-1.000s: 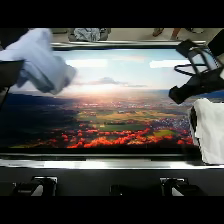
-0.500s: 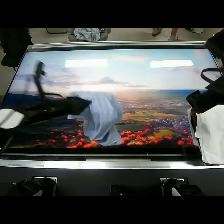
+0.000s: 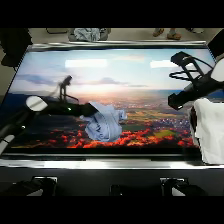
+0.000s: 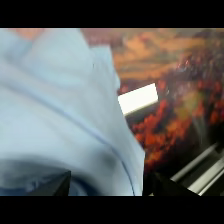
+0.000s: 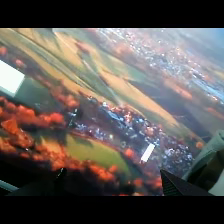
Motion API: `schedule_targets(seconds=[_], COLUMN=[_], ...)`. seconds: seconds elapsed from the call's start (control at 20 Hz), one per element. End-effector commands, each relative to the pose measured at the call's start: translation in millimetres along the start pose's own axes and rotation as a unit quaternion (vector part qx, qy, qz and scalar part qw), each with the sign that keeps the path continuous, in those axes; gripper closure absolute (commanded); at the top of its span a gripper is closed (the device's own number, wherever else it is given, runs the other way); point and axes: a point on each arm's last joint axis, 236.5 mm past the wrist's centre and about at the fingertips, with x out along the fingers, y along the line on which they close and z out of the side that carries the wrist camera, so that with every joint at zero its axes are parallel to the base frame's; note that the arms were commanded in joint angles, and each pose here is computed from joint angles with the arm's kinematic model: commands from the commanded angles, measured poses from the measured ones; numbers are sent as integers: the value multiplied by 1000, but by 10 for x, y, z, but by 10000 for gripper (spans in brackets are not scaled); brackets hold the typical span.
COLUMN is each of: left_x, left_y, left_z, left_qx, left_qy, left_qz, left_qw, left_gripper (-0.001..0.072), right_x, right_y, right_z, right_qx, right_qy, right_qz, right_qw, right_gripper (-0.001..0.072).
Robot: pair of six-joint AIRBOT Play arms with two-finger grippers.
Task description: Fold the shirts.
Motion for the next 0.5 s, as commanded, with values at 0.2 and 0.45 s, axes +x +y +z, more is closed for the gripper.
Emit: schedule_targets(seconds=[0.2, 0.45], left_x=[-923, -71], left_y=[1242, 1599], left_z=[239, -479], left_qx=[-49, -155], left_qy=[9, 90], left_qz=[164, 121], left_qw=[985, 976], left_gripper=[93, 93], right_x=[573, 714], right_y=[328, 454], right_z=[218, 300], right_qx=[-14, -6], right_qy=[12, 8], right_qz=[105, 141], right_qw=[994, 990], right_gripper=[30, 31])
